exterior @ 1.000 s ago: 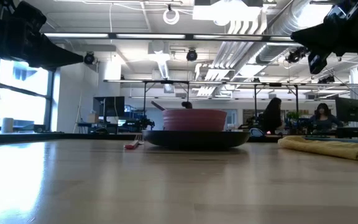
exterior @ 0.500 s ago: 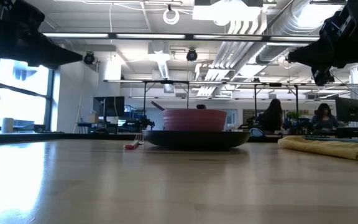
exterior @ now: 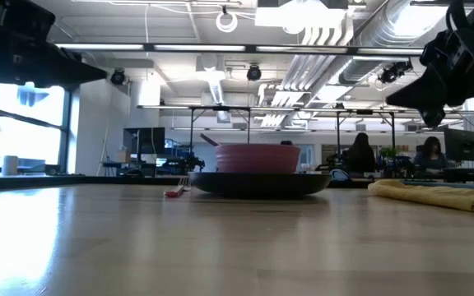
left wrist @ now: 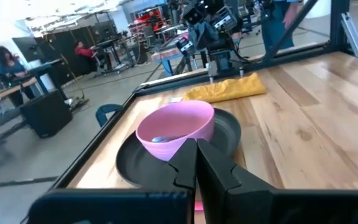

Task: Set table place
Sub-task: Return to Home Position

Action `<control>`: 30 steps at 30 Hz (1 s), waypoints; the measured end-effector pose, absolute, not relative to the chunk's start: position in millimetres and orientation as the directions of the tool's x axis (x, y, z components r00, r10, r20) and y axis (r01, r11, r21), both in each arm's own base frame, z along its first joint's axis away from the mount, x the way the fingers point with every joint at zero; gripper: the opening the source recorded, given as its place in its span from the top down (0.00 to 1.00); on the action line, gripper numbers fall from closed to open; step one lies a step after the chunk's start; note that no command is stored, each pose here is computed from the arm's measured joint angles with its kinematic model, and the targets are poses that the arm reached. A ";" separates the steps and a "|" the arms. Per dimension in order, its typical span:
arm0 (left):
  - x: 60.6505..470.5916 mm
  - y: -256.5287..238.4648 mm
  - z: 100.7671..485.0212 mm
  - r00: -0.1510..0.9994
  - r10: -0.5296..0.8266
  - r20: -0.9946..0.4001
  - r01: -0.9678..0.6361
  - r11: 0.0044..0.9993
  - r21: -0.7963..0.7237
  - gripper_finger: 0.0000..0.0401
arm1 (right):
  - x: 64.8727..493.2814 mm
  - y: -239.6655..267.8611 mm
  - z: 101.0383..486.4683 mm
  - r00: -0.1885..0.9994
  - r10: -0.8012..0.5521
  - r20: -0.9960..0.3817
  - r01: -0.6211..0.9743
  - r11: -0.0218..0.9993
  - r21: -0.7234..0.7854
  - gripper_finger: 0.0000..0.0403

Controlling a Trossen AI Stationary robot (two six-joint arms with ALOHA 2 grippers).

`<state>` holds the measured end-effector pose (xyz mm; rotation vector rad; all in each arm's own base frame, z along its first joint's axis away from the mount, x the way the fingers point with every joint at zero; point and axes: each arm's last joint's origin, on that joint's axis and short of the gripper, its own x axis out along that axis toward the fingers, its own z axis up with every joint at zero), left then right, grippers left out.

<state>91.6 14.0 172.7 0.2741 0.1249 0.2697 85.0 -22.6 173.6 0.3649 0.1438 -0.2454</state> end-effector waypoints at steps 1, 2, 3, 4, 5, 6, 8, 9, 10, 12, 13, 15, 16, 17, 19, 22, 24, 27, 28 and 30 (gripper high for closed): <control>91.6 13.9 172.7 0.957 0.278 -0.085 -0.242 0.924 0.295 1.00 | 84.7 -22.5 171.7 0.956 -0.211 -0.202 0.269 0.905 0.329 1.00; 91.6 13.9 172.6 0.957 0.278 -0.086 -0.241 0.922 0.303 1.00 | 84.3 -22.4 169.8 0.952 -0.210 -0.222 0.276 0.904 0.327 1.00; 91.6 13.9 172.7 0.957 0.278 -0.085 -0.240 0.920 0.311 1.00 | 83.8 -22.2 167.7 0.947 -0.208 -0.243 0.282 0.901 0.328 1.00; 91.6 13.9 172.6 0.957 0.278 -0.086 -0.238 0.916 0.323 1.00 | 83.4 -22.1 166.6 0.944 -0.207 -0.258 0.289 0.897 0.336 1.00; 91.6 13.9 172.6 0.957 0.278 -0.086 -0.236 0.913 0.332 1.00 | 83.3 -22.1 166.1 0.942 -0.207 -0.266 0.291 0.896 0.336 1.00; 91.6 13.9 172.6 0.957 0.278 -0.086 -0.234 0.911 0.340 1.00 | 83.4 -22.1 166.0 0.941 -0.206 -0.268 0.291 0.896 0.334 1.00; 91.6 13.9 172.6 0.956 0.279 -0.086 -0.234 0.909 0.344 1.00 | 83.6 -22.2 165.7 0.940 -0.206 -0.271 0.291 0.900 0.325 1.00; 91.6 14.0 172.6 0.956 0.279 -0.086 -0.234 0.909 0.344 1.00 | 83.6 -22.2 165.7 0.940 -0.206 -0.272 0.289 0.905 0.312 1.00; 91.6 14.0 172.6 0.956 0.279 -0.086 -0.234 0.909 0.344 1.00 | 83.6 -22.2 165.6 0.940 -0.206 -0.273 0.288 0.908 0.305 1.00; 91.6 14.0 172.6 0.956 0.279 -0.086 -0.234 0.909 0.344 1.00 | 83.6 -22.2 165.6 0.940 -0.206 -0.273 0.287 0.908 0.305 1.00; 91.6 14.0 172.6 0.956 0.279 -0.086 -0.234 0.909 0.344 1.00 | 83.6 -22.2 165.6 0.940 -0.206 -0.273 0.288 0.906 0.311 1.00; 91.5 14.0 172.6 0.956 0.279 -0.086 -0.234 0.909 0.344 1.00 | 83.6 -22.2 165.6 0.940 -0.206 -0.273 0.289 0.905 0.312 1.00; 91.5 14.0 172.6 0.956 0.279 -0.086 -0.234 0.909 0.344 1.00 | 83.6 -22.2 165.6 0.940 -0.206 -0.273 0.289 0.905 0.312 1.00; 91.5 14.0 172.6 0.956 0.279 -0.086 -0.234 0.909 0.344 1.00 | 83.6 -22.2 165.6 0.940 -0.206 -0.273 0.289 0.905 0.312 1.00; 91.5 14.0 172.6 0.956 0.279 -0.086 -0.234 0.909 0.344 1.00 | 83.6 -22.2 165.5 0.940 -0.206 -0.274 0.289 0.905 0.312 1.00; 91.5 14.0 172.6 0.956 0.279 -0.086 -0.234 0.909 0.344 1.00 | 83.6 -22.2 165.5 0.940 -0.206 -0.274 0.289 0.905 0.312 1.00; 91.5 14.0 172.6 0.956 0.279 -0.086 -0.234 0.909 0.344 1.00 | 83.6 -22.2 165.5 0.939 -0.205 -0.274 0.289 0.905 0.312 1.00; 91.5 14.0 172.6 0.956 0.279 -0.086 -0.234 0.909 0.344 1.00 | 83.6 -22.2 165.5 0.940 -0.205 -0.274 0.289 0.905 0.312 1.00; 91.5 14.0 172.6 0.956 0.279 -0.086 -0.234 0.909 0.344 1.00 | 83.6 -22.2 165.5 0.940 -0.205 -0.274 0.289 0.905 0.312 1.00; 91.5 14.0 172.6 0.956 0.279 -0.086 -0.234 0.909 0.344 1.00 | 83.6 -22.2 165.5 0.940 -0.205 -0.274 0.289 0.905 0.312 1.00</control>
